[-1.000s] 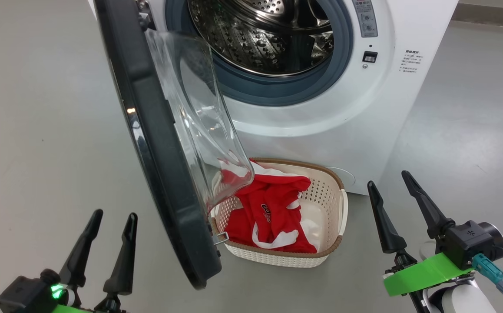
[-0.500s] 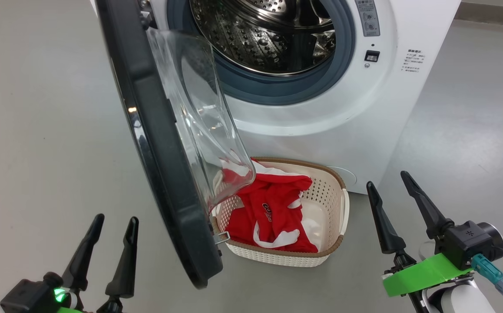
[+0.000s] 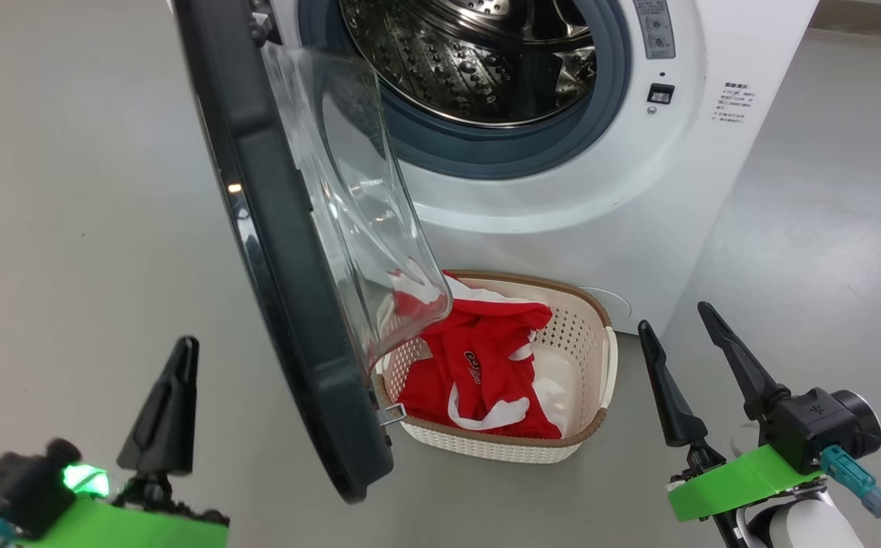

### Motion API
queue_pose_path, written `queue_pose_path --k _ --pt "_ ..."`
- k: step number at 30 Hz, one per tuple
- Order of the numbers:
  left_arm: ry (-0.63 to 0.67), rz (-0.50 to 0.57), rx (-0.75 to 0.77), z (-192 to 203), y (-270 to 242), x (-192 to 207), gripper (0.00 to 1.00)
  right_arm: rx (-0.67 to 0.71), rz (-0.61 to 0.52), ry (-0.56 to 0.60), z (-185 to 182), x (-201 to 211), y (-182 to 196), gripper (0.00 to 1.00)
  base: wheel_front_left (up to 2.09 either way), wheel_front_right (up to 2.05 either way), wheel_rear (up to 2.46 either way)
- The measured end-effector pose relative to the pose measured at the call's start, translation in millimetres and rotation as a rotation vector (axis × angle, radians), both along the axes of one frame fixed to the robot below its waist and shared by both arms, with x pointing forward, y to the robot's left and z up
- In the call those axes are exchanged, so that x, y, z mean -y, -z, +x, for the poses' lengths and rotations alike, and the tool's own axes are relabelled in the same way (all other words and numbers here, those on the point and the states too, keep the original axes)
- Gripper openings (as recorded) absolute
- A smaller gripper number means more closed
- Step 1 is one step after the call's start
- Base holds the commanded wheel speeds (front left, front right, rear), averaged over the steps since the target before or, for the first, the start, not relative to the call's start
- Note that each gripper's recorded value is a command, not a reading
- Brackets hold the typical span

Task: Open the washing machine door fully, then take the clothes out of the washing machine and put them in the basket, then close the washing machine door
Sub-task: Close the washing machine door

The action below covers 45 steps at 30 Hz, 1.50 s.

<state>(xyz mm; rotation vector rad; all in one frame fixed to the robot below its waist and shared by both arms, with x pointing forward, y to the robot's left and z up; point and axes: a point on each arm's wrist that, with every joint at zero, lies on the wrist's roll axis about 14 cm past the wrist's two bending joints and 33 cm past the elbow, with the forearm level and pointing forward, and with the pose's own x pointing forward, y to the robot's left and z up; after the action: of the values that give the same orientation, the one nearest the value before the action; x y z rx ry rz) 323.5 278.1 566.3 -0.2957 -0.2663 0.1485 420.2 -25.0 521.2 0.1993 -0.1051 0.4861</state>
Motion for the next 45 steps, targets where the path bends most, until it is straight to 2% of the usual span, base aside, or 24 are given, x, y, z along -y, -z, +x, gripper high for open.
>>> queue_pose_path --k 4,5,8,12,15,17,21,24,31,45 --pt "-0.002 -0.208 0.088 9.0 -19.2 -7.6 0.0 -0.006 -0.001 0.004 0.3 1.6 2.3 1.0 0.0 0.0 0.0" --pt "-0.002 -0.208 0.088 9.0 -19.2 -7.6 0.0 -0.006 -0.001 0.004 0.3 1.6 2.3 1.0 0.0 0.0 0.0" --pt "0.015 -0.361 0.155 15.0 -35.5 -16.6 0.0 -0.011 -0.003 0.009 0.7 3.6 4.2 1.0 0.0 0.0 0.0" --pt "0.091 -0.638 0.239 24.9 -51.5 -20.0 0.0 -0.017 -0.004 0.018 1.5 7.0 6.5 1.0 0.0 0.0 0.0" --pt "0.181 -0.865 0.221 34.5 -50.3 -12.9 0.0 -0.016 -0.003 0.024 2.7 8.9 6.6 1.0 0.0 0.0 0.0" --pt "0.215 -0.979 0.185 38.6 -47.4 -9.9 0.0 -0.017 -0.003 0.028 3.4 10.1 7.0 1.0 0.0 0.0 0.0" --pt "0.308 -1.11 0.143 42.9 -55.6 -0.6 0.0 -0.023 -0.004 0.036 3.8 13.0 9.3 1.0 0.0 0.0 0.0" --pt "0.381 -1.184 0.132 43.3 -65.1 6.9 0.0 -0.028 -0.004 0.04 4.2 14.5 11.1 1.0 0.0 0.0 0.0" --pt "0.563 -1.199 0.095 41.8 -86.8 34.6 0.0 -0.025 -0.002 0.048 7.2 17.1 10.4 1.0 0.0 0.0 0.0" --pt "0.605 -1.208 0.012 58.8 -73.1 55.4 0.0 -0.029 0.0 0.089 13.9 31.2 13.0 1.0 0.0 0.0 0.0"
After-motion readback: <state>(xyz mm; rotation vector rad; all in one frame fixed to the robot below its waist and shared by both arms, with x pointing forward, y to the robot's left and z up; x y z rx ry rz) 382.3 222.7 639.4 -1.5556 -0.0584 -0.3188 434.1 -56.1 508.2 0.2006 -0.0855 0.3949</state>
